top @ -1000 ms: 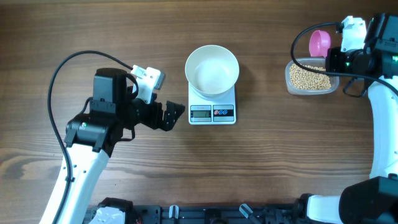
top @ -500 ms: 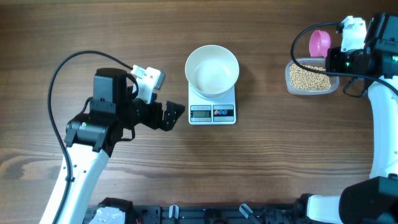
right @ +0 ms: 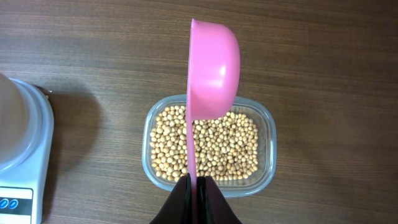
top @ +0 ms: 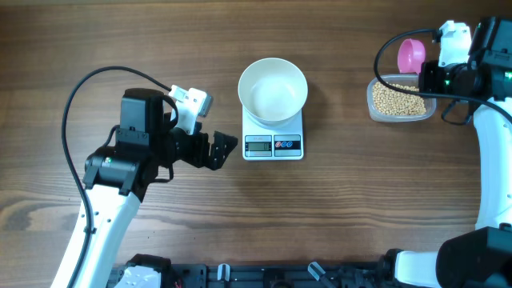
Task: Scoop item into bowl and weigh 150g on scale
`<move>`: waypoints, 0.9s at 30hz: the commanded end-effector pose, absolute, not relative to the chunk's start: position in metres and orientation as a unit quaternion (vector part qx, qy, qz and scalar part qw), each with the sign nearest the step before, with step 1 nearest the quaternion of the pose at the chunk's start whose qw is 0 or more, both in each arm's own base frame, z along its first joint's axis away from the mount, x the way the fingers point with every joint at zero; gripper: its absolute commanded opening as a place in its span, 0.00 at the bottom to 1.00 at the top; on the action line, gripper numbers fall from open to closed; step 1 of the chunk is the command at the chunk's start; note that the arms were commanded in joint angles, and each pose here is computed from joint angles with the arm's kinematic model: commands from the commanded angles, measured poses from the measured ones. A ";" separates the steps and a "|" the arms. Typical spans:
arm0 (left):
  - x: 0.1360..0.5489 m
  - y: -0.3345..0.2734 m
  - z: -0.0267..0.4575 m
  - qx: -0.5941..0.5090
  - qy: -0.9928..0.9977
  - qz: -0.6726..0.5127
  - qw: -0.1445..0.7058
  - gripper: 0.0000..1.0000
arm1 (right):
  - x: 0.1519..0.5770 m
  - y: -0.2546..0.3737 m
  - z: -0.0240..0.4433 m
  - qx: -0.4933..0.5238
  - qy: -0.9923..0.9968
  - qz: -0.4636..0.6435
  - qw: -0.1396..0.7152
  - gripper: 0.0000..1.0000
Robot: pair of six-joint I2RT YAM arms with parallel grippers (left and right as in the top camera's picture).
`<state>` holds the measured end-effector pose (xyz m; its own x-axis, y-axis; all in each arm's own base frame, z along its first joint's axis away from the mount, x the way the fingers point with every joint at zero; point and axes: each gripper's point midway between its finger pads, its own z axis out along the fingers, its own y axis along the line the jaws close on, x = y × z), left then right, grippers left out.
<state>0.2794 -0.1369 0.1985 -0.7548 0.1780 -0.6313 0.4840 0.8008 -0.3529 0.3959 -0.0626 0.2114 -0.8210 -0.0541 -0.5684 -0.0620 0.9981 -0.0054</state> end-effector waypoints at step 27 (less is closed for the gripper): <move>0.280 -0.137 0.198 0.179 0.901 -0.263 0.294 1.00 | 0.385 -0.053 0.200 0.011 0.964 0.044 0.264 0.04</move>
